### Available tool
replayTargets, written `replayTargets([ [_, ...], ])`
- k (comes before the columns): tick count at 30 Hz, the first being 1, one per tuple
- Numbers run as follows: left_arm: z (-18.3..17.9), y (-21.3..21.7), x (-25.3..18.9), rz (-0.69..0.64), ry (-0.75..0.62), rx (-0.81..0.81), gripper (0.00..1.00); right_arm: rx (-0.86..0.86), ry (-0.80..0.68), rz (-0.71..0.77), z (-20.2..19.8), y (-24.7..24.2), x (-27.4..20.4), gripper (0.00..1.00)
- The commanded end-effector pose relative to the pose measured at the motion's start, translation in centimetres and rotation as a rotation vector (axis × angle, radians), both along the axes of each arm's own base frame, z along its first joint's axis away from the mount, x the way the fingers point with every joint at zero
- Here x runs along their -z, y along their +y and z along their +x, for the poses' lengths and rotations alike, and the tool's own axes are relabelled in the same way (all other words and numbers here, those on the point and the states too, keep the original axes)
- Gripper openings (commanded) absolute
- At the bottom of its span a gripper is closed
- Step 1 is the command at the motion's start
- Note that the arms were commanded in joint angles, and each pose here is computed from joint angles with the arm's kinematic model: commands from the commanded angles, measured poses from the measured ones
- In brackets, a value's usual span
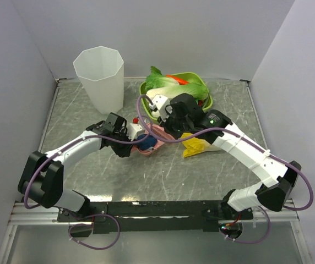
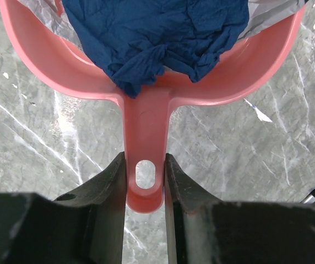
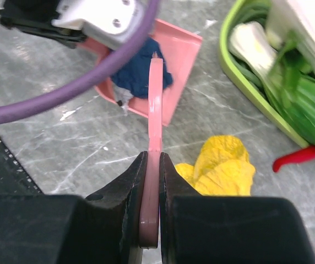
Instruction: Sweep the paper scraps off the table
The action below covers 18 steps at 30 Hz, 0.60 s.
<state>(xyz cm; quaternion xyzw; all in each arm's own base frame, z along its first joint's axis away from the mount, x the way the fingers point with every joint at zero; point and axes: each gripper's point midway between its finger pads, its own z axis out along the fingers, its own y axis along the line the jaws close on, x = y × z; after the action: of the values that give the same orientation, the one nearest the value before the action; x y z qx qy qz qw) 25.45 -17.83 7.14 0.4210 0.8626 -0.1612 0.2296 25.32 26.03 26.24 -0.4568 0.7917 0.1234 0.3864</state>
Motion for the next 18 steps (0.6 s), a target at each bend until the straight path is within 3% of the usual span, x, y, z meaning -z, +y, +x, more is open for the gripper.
replayTargets([
  [1,0.8,-0.5,-1.7,-0.036,-0.072,0.024,0.01,0.134,-0.109,0.090,1.5,-2.6,-4.7,0.00],
  [9,1.7,0.4,-5.1,-0.023,-0.149,0.029,0.01,0.403,-0.150,0.273,5.2,-8.5,-9.3,0.00],
  [18,3.3,0.5,-10.5,-0.034,-0.241,0.034,0.01,0.729,-0.294,0.265,7.4,-18.9,-10.7,0.00],
])
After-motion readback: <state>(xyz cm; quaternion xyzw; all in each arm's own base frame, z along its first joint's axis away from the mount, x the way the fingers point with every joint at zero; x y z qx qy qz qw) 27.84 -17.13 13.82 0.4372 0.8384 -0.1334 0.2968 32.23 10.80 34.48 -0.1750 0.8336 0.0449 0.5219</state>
